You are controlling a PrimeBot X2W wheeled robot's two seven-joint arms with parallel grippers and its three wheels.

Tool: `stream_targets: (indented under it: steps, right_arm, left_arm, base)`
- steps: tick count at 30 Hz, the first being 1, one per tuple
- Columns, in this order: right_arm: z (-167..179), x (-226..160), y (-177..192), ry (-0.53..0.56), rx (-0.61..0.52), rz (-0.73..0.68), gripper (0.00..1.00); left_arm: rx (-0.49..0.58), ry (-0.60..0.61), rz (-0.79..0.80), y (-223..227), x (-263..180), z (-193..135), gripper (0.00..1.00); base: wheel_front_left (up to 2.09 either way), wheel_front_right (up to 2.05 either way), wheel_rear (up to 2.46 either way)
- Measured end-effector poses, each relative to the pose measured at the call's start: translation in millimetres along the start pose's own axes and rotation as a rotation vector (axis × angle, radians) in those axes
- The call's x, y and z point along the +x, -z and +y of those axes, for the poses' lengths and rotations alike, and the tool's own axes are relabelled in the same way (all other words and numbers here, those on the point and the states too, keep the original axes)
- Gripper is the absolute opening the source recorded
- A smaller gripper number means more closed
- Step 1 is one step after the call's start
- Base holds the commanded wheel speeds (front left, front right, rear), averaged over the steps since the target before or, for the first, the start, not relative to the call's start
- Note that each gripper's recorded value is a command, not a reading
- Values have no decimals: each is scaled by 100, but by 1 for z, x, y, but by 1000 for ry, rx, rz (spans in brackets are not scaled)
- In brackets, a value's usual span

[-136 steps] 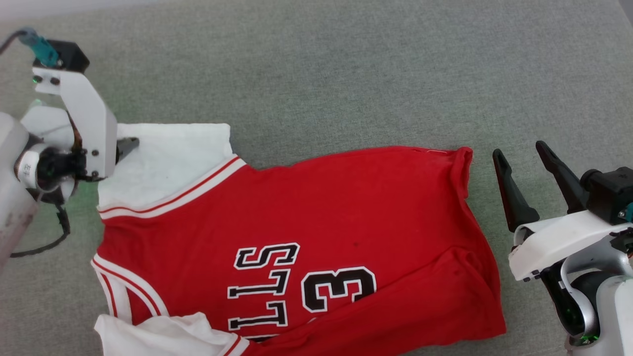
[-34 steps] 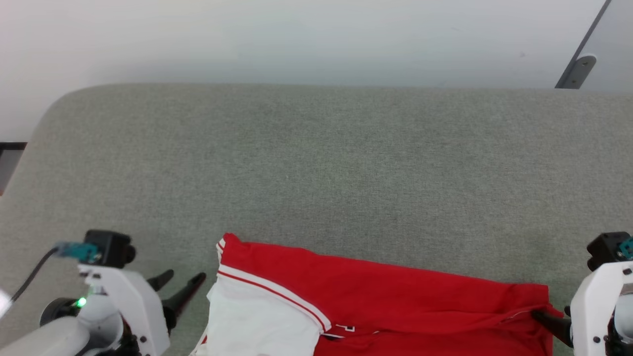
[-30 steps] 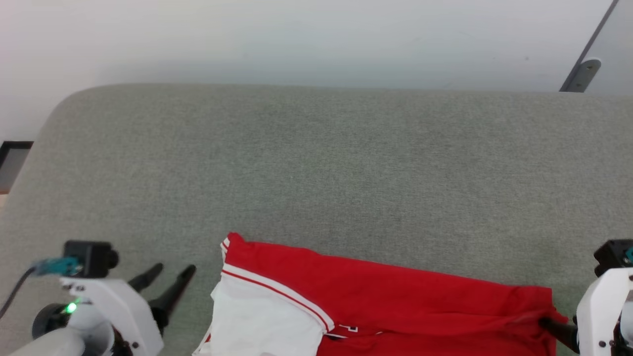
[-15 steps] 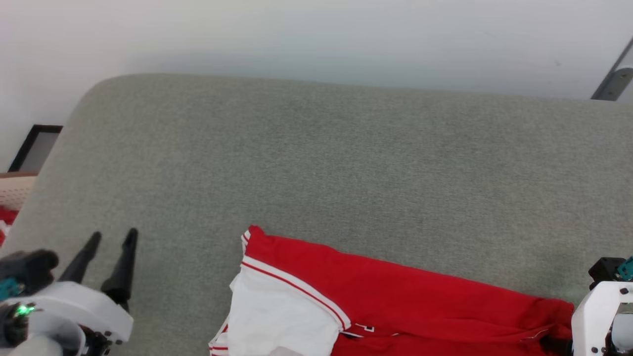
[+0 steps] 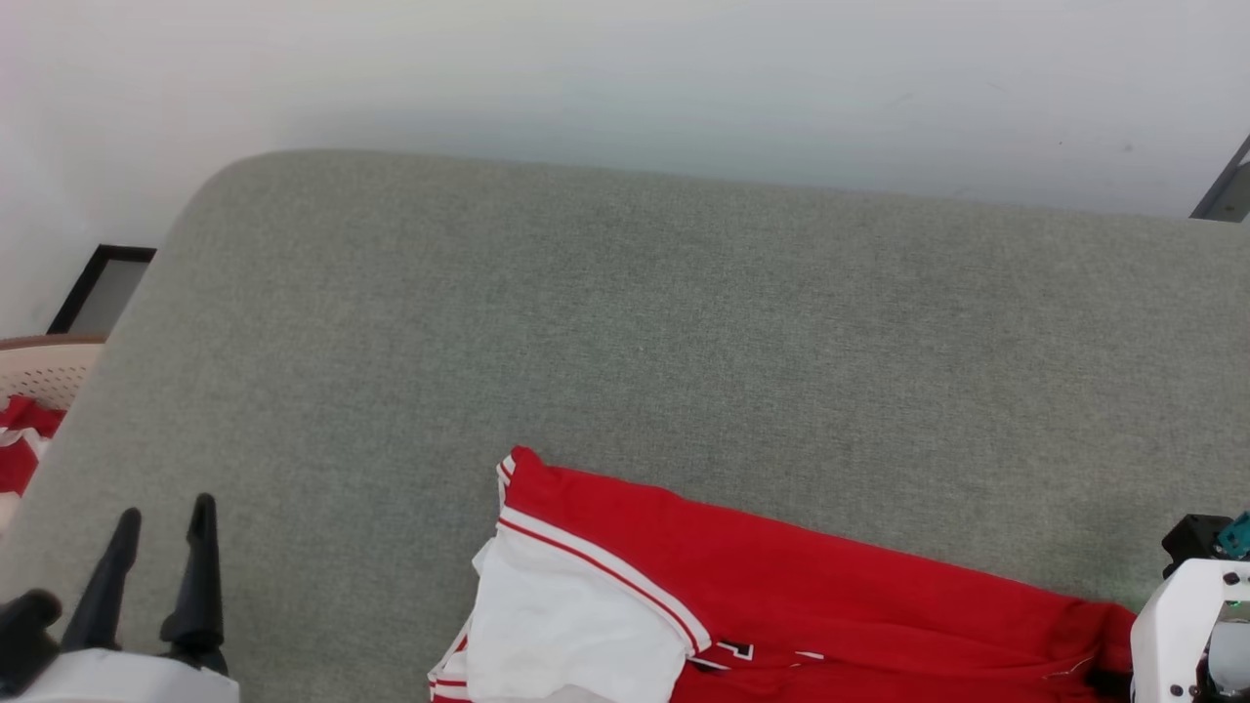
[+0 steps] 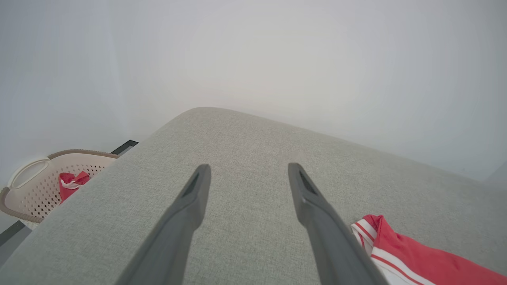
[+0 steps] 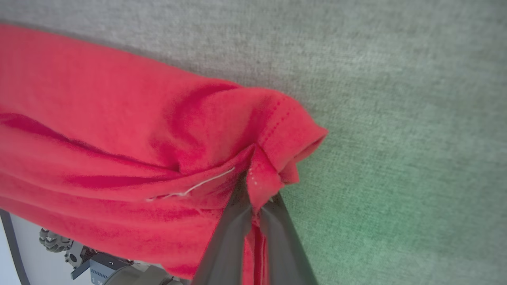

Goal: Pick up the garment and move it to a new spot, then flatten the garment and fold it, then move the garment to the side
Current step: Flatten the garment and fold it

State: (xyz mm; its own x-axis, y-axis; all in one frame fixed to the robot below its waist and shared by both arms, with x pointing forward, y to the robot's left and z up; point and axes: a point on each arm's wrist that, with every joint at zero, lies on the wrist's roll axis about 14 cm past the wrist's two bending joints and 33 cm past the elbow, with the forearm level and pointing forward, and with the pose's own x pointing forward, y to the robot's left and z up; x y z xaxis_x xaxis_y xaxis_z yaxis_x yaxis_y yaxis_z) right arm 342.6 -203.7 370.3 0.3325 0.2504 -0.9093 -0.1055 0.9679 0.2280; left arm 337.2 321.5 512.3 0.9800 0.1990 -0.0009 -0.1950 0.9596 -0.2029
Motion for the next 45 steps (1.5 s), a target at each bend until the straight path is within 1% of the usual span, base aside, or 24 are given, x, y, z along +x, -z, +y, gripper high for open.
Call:
stream_targets:
  steps: [3,7,13,16,26,28,31,34,37,41,45]
  right_arm:
    - [-1,-1,-2,0,4,-8,0]
    - [-3,-2,-5,0,5,-24,0]
    - [-11,-7,-22,17,21,-85,0]
    - [-27,-15,-32,59,34,-114,0]
    - [-106,-52,-42,285,87,-162,0]
    - [-116,-59,-43,314,97,-171,0]
    - [-121,-65,-42,332,96,-169,0]
    - [-113,-70,-48,314,77,-190,0]
    - [-90,-76,-57,251,41,-226,0]
    - [-41,-78,-60,89,23,-268,0]
    - [13,-85,-61,-46,-43,-299,0]
  left_arm:
    - [-19,-7,-20,-1,-3,1,100]
    - [-17,0,-31,1,-4,-1,100]
    - [-18,6,-58,-2,-2,-4,100]
    - [-13,13,-65,-3,-1,-6,100]
    - [-21,32,-74,-2,0,-11,100]
    - [-18,39,-72,-2,0,-13,100]
    - [-22,48,-72,-1,1,-16,100]
    - [-25,56,-70,0,1,-18,100]
    - [-27,59,-65,2,-1,-19,100]
    - [-31,63,-63,2,-3,-20,100]
    - [-40,68,-69,1,-4,-23,100]
  base:
    - [0,0,0]
    - [0,0,0]
    - [0,0,0]
    - [0,0,0]
    - [0,0,0]
    - [0,0,0]
    - [0,0,0]
    - [0,0,0]
    - [0,0,0]
    - [0,0,0]
    - [0,0,0]
